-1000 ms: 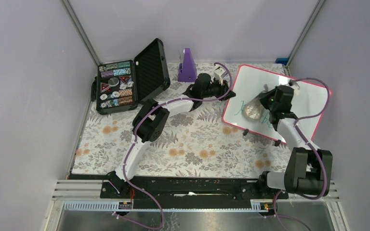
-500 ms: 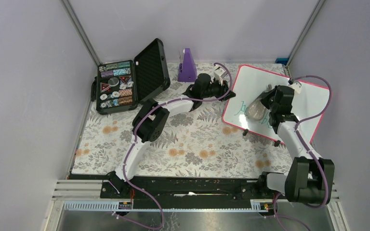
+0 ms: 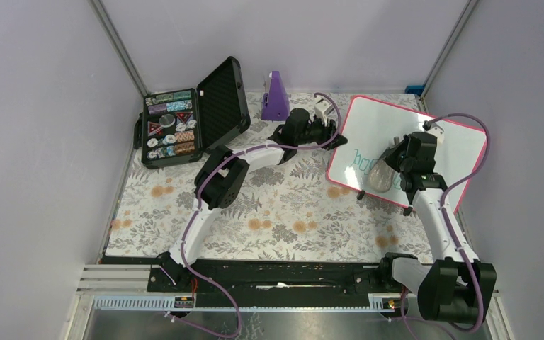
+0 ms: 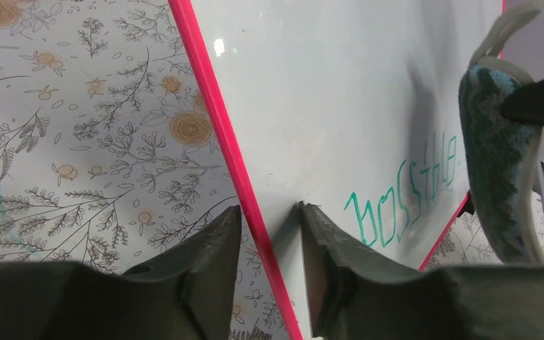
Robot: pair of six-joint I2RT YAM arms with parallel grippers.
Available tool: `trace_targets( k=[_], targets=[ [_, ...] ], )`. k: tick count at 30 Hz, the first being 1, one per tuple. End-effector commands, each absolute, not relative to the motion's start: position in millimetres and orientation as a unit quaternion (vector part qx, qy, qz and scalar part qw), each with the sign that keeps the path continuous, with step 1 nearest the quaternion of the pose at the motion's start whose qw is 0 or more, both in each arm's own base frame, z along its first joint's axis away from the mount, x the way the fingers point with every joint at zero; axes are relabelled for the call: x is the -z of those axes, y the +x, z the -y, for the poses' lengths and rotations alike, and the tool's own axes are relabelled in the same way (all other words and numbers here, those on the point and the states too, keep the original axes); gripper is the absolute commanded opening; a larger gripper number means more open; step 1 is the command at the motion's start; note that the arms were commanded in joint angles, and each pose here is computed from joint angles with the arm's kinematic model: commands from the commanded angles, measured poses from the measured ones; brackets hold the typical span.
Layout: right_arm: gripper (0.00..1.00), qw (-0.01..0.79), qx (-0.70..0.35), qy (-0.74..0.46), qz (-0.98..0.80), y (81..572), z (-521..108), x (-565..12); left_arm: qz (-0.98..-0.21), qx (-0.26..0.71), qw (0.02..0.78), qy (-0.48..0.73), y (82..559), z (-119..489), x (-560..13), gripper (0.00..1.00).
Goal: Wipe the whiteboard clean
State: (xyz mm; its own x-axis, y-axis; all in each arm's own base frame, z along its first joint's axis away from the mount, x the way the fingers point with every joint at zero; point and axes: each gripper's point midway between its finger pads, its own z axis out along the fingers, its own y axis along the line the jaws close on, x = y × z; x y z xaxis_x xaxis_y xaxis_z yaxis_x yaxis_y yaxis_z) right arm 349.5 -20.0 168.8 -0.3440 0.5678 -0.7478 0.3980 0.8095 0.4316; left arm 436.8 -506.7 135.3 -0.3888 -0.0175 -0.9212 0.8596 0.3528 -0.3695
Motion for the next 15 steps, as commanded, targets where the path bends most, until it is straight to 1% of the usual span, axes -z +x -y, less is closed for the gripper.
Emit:
trace_targets(
  k=[1,3,6,10,13,15],
  targets=[
    [0.00,0.446,-0.128,0.274,-0.842,326,-3,-158,-0.664,0.477,0.475,0.326,434,505,-152,0.48],
    [0.00,0.426,-0.129,0.267,-0.855,323,-6,-153,-0.655,0.485,0.473,0.334,430,506,-158,0.63],
    [0.00,0.401,-0.126,0.252,-0.872,319,-11,-151,-0.639,0.515,0.461,0.337,426,505,-169,0.77],
    [0.00,0.397,-0.118,0.236,-0.879,313,-12,-159,-0.623,0.557,0.445,0.321,424,497,-182,0.87],
    [0.00,0.394,-0.117,0.228,-0.883,310,-13,-162,-0.615,0.576,0.436,0.316,425,493,-185,0.90],
    [0.00,0.391,-0.117,0.226,-0.885,309,-13,-161,-0.605,0.602,0.420,0.308,424,493,-188,0.89]
  ],
)
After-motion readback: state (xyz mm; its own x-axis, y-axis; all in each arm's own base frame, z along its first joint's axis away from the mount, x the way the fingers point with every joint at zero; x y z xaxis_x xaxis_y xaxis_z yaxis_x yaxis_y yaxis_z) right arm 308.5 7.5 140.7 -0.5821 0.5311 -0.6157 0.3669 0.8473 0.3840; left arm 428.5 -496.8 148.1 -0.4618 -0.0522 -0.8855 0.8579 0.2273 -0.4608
